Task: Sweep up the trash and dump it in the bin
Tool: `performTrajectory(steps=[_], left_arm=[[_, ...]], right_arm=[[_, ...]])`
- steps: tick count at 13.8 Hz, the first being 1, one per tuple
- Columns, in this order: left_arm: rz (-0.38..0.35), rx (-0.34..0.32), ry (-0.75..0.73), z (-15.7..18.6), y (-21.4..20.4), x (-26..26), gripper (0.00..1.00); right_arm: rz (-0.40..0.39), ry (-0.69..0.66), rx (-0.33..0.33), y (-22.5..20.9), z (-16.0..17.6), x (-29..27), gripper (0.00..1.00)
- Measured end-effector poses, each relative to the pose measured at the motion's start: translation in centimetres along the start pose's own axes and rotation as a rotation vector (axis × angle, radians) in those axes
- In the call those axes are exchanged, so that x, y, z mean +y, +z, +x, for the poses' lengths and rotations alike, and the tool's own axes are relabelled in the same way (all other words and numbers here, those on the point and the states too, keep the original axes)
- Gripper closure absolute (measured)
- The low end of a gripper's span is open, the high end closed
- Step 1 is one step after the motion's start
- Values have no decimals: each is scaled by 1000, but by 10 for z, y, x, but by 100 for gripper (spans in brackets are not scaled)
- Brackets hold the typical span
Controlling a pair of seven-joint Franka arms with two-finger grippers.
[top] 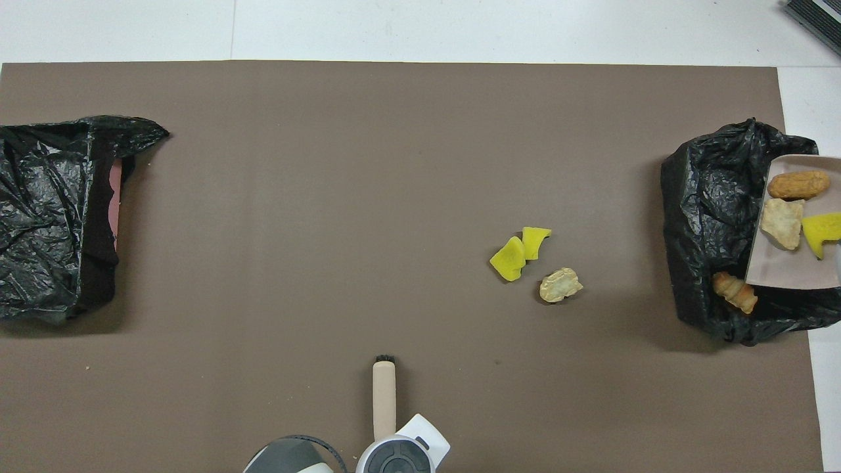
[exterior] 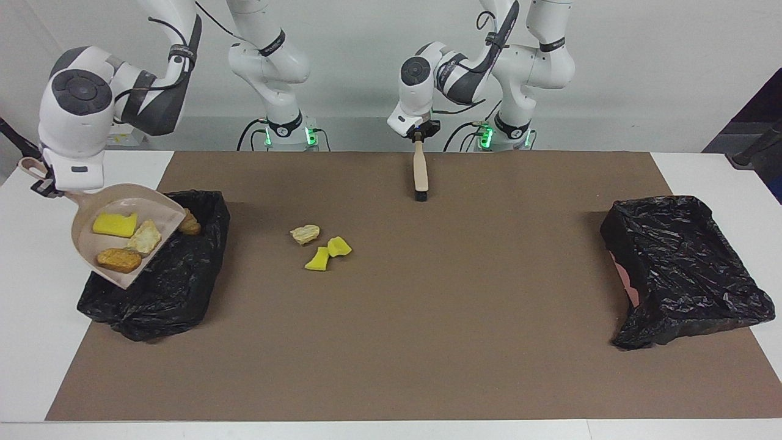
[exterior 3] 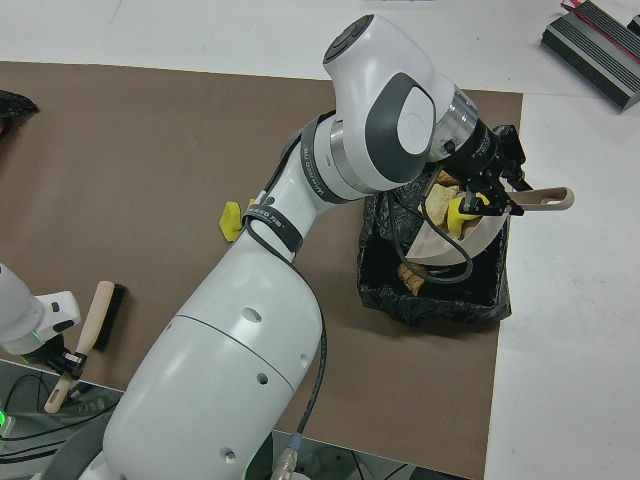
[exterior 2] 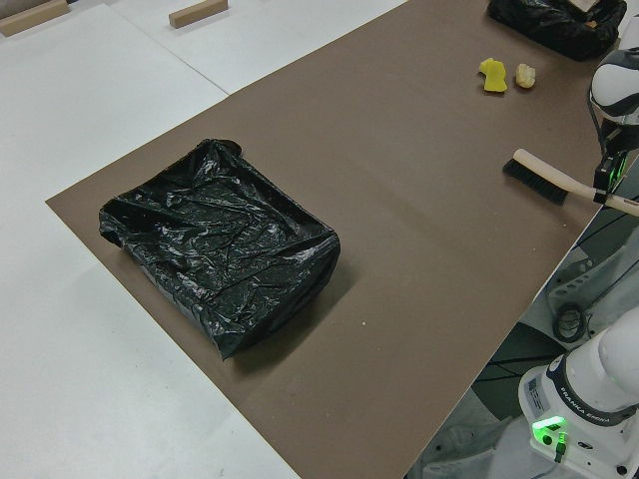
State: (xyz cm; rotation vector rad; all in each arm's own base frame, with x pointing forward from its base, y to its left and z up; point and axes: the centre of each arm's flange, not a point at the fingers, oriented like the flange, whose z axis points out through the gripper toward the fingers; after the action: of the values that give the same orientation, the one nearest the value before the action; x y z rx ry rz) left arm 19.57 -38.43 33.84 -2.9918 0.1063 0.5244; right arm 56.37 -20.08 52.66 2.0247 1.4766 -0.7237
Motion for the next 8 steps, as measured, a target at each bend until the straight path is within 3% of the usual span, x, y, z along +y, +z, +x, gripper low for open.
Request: performTrajectory(steps=[3, 5, 8], left_arm=[[-25, 13, 3, 6, -10, 1, 24], [-72, 54, 7, 30, -40, -8, 1], [-88, 180, 23, 98, -101, -66, 0]], right_arm=[[-10, -4, -40, -8, 3, -1, 68], [-2, -4, -66, -11, 5, -3, 68], [-2, -13, -93, -20, 8, -4, 68]])
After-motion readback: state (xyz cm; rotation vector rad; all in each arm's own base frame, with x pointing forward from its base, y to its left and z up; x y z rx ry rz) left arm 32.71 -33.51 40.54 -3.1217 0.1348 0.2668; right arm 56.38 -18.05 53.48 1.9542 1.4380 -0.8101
